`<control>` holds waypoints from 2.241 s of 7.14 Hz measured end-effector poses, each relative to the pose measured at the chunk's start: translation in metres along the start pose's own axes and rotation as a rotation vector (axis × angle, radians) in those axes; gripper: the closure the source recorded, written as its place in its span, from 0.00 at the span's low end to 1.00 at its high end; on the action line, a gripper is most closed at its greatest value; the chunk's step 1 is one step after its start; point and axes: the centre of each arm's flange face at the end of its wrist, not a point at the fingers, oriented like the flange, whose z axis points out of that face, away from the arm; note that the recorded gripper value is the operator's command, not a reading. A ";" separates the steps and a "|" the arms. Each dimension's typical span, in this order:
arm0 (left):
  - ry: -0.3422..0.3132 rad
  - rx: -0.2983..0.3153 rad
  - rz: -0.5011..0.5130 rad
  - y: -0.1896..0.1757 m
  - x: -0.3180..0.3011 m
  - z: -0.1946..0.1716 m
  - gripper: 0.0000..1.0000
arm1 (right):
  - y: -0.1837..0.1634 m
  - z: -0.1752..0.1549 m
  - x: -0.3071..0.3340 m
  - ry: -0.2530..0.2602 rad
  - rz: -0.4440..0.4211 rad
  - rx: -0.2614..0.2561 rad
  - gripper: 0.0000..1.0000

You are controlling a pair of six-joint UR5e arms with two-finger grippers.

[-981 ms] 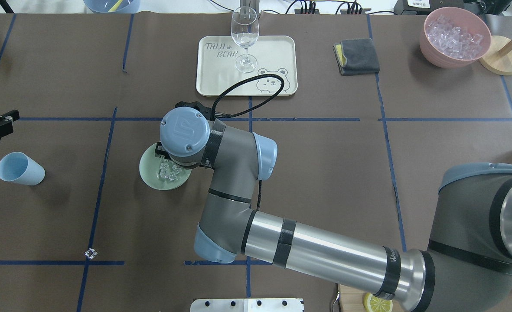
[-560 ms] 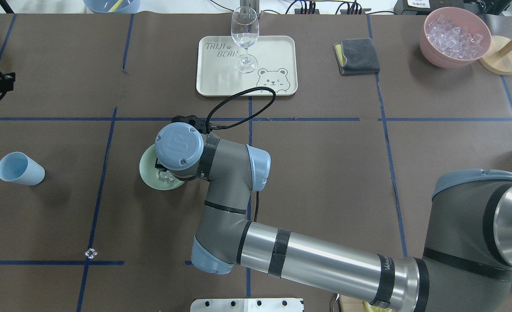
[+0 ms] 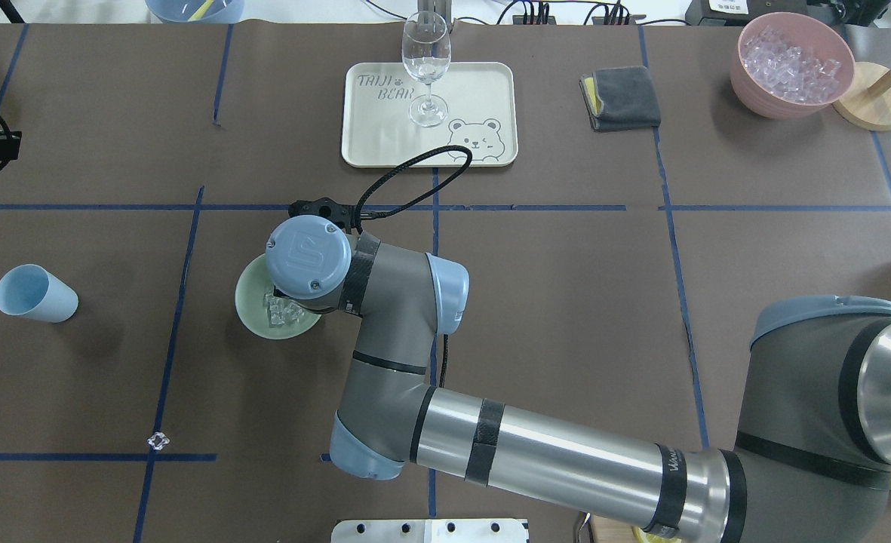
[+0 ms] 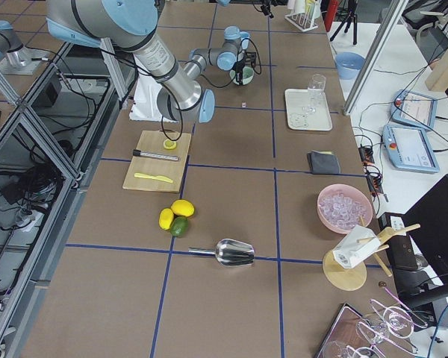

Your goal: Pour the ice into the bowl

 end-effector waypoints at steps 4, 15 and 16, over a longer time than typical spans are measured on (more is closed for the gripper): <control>0.121 -0.123 -0.043 0.017 -0.034 0.003 0.00 | -0.035 -0.098 0.047 -0.119 0.028 -0.016 1.00; 0.175 -0.449 0.037 0.042 -0.161 -0.009 0.00 | -0.120 -0.188 0.621 0.157 -0.087 -0.175 1.00; 0.175 -0.449 0.036 0.042 -0.162 -0.009 0.00 | -0.117 -0.175 0.656 0.185 -0.068 -0.202 1.00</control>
